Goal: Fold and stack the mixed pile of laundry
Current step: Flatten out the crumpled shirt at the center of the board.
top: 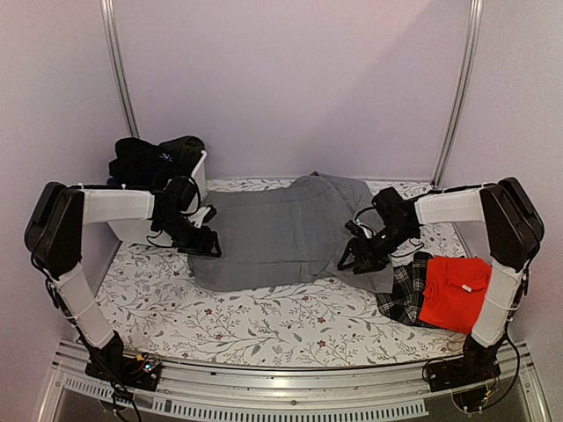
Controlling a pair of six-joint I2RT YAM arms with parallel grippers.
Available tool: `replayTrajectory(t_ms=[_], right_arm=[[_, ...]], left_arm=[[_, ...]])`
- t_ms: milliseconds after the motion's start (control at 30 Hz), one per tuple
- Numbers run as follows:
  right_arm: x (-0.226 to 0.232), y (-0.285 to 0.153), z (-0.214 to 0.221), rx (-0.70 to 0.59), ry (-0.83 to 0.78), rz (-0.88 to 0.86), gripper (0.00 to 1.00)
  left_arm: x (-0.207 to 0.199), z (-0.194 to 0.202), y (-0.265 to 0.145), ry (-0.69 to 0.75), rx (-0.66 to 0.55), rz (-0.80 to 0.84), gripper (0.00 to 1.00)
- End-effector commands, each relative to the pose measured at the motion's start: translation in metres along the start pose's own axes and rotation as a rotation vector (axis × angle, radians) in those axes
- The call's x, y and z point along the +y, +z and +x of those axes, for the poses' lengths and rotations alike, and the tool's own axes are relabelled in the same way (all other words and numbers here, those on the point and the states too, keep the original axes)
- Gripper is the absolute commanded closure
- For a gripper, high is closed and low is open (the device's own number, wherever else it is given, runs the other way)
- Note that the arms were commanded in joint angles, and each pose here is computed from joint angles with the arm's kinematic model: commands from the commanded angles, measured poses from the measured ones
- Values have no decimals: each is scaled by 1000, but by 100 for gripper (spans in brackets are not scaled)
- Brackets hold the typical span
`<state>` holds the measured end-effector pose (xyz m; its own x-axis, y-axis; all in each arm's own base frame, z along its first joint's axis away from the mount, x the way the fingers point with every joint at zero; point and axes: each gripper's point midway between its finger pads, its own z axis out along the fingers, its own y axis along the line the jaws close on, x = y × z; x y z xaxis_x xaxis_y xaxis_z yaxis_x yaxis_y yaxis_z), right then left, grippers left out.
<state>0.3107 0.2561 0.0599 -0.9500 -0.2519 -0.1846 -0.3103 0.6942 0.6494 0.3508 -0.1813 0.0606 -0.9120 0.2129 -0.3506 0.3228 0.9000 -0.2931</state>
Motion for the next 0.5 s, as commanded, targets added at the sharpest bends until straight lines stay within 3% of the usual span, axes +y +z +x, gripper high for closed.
replayTrajectory(t_ms=[0,233,367,467], right_arm=[[-10,30,39,117,29,31,31],[-9,34,110,275,57,50,38],[17,24,120,289,33,-25,39],[47,10,102,251,-46,-110,36]], left_arm=[[17,34,18,-12,126,-76,37],[76,68,14,-26,261,-377,49],[101,67,-1,6,274,-540,54],[94,54,-10,49,215,-524,51]])
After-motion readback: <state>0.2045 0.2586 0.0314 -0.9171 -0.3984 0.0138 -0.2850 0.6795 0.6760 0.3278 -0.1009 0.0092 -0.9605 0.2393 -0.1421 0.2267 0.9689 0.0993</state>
